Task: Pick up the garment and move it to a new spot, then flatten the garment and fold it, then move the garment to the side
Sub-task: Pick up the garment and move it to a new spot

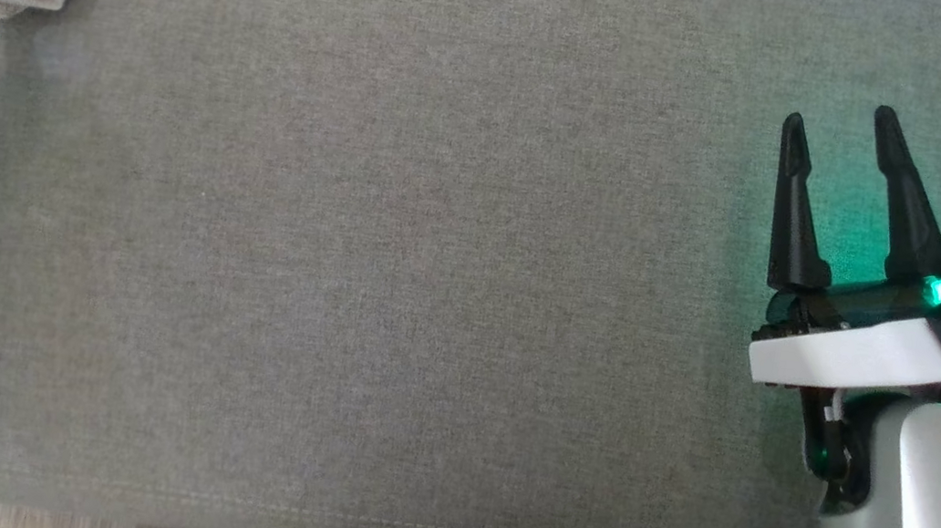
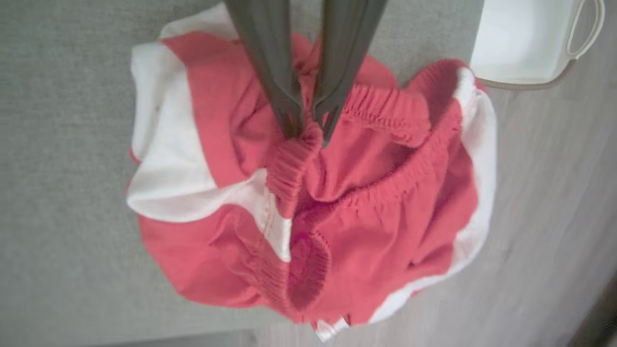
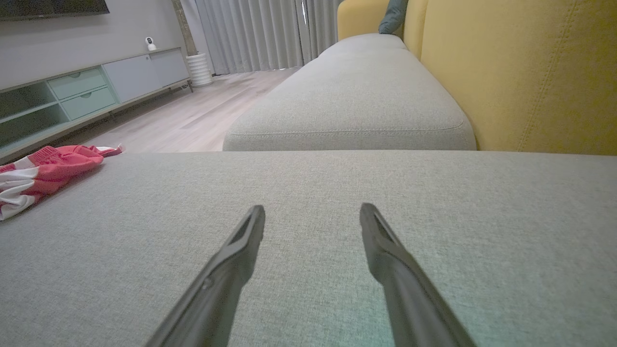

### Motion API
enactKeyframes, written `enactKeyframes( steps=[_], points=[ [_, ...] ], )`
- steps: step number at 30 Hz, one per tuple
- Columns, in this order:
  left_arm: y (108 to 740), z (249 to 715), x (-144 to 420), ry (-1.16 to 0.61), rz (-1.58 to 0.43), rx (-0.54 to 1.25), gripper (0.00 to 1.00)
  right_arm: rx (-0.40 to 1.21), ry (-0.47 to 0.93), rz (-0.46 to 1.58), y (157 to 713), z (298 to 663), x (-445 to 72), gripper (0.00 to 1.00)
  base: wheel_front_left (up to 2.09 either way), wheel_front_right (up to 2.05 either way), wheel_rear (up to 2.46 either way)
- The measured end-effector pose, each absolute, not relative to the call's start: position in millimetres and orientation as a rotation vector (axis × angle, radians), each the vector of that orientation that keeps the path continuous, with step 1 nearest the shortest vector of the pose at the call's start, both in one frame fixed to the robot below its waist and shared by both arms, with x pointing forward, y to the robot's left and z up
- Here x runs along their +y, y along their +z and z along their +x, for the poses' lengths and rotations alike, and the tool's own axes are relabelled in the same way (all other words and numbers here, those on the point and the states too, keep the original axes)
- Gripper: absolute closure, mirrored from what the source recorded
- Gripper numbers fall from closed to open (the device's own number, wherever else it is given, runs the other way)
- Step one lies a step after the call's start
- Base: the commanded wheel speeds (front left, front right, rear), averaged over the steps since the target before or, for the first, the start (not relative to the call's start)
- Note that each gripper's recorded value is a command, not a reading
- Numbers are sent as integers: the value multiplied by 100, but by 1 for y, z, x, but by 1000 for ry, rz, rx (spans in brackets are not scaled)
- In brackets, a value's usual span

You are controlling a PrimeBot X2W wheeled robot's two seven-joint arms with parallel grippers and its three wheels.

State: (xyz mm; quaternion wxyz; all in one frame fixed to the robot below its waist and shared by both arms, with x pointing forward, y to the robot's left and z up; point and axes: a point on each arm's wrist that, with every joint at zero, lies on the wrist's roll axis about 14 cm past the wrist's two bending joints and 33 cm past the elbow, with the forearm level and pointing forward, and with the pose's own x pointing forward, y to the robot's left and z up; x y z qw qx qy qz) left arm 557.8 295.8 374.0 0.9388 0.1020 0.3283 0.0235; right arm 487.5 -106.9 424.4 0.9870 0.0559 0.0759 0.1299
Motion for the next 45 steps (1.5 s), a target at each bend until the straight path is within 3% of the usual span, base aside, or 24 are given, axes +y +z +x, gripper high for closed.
enactKeyframes(
  steps=[9,16,24,30,37,45],
  points=[
    [462,586,295,47,248,368,100,94,248,123,449,484,-111,0,0,0,0],
    [526,590,264,-47,271,203,100,31,227,150,475,474,-118,0,0,0,0],
    [603,583,156,-284,188,-20,100,-21,160,167,497,452,-143,0,0,0,0],
    [645,559,54,-485,-21,-139,100,-57,82,176,509,435,-171,0,0,0,0],
    [622,532,-16,-525,-303,-102,100,-59,18,182,507,425,-193,0,0,0,0],
    [478,498,-14,-385,-403,183,100,5,7,186,482,423,-195,0,0,0,0]
  ],
)
